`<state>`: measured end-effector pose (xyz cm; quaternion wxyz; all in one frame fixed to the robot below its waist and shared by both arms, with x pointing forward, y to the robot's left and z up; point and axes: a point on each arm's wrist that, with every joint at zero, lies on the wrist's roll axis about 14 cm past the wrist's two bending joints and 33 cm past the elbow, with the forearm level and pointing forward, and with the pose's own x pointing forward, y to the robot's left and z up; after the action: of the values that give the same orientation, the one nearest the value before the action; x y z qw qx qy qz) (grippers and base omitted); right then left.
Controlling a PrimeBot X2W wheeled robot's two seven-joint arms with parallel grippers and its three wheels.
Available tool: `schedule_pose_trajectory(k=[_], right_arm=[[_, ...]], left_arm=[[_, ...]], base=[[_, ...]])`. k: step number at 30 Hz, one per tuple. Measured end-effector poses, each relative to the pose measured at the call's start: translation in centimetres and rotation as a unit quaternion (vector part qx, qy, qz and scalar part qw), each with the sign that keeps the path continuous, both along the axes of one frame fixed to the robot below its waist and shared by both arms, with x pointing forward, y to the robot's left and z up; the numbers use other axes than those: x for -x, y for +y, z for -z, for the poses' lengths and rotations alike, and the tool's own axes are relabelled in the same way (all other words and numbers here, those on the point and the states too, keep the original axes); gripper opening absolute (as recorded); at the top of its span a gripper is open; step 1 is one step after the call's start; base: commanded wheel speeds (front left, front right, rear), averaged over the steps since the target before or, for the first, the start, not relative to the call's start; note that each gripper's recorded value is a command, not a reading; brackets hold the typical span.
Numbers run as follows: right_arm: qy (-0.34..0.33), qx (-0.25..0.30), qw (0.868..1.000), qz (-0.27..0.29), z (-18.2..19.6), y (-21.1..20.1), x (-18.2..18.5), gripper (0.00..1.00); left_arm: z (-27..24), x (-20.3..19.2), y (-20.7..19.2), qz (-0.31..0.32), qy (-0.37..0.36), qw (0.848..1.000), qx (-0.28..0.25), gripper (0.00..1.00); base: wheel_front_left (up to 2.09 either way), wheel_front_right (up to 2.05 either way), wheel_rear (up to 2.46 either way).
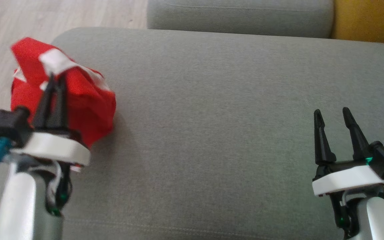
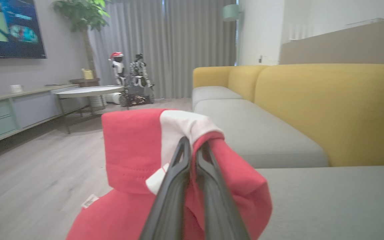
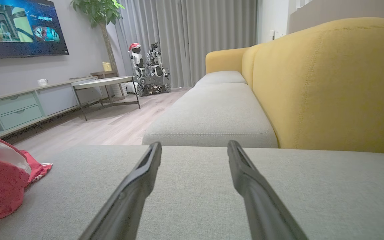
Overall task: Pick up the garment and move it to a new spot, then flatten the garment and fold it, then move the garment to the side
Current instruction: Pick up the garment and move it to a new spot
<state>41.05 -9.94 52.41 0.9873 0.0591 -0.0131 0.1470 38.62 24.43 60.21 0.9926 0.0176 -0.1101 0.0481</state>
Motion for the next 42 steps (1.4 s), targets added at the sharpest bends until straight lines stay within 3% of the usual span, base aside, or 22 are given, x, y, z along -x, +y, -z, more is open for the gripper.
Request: schedule_pose_trajectory(k=[5,10,17,22,30,36,37,38,39,42], right_arm=[[-0.002,-0.001,1.000,0.023,-0.2,-1.7,0.6,1.00],[0.002,-0.009,0.999,0.051,-0.1,-3.7,1.4,1.00],[0.000,-0.014,0.994,0.110,-0.1,-7.7,2.5,1.00],[0.004,-0.020,0.988,0.152,0.4,-10.5,3.4,1.00],[0.038,-0.020,0.984,0.173,3.2,-11.7,3.1,1.00],[0.034,-0.028,0.989,0.141,3.4,-9.6,0.7,1.00],[0.036,-0.028,0.990,0.135,3.5,-9.2,0.4,1.00],[0.036,-0.030,0.991,0.128,3.6,-8.8,0.1,1.00],[0.037,-0.031,0.991,0.123,3.7,-8.5,0.0,1.00],[0.040,-0.033,0.993,0.110,3.9,-7.5,-0.4,1.00]], left_arm=[[0.3,-0.4,-5.7,0.076,0.012,0.997,0.005,0.00],[1.1,-1.5,-12.4,0.175,0.025,0.984,0.017,0.00],[0.4,-2.5,-23.1,0.327,0.015,0.945,0.027,0.00],[1.0,-3.0,-28.4,0.395,0.023,0.918,0.035,0.00],[10.2,-4.4,-29.0,0.390,0.152,0.908,0.028,0.00],[15.2,-4.5,-24.6,0.331,0.212,0.919,0.019,0.00],[15.6,-4.4,-24.3,0.326,0.215,0.920,0.020,0.07],[15.7,-4.3,-24.0,0.322,0.215,0.922,0.023,0.46],[15.7,-4.3,-23.7,0.318,0.213,0.924,0.028,1.00],[15.1,-4.3,-23.1,0.307,0.196,0.930,0.042,1.00]], base=[[0.00,0.00,0.00],[0.00,0.00,0.00],[0.00,0.00,0.00],[0.00,0.00,0.00],[0.00,0.00,0.00],[0.00,0.00,0.00],[0.00,0.00,0.00],[0.00,0.00,0.00],[0.00,0.00,0.00],[0.00,0.00,0.00]])
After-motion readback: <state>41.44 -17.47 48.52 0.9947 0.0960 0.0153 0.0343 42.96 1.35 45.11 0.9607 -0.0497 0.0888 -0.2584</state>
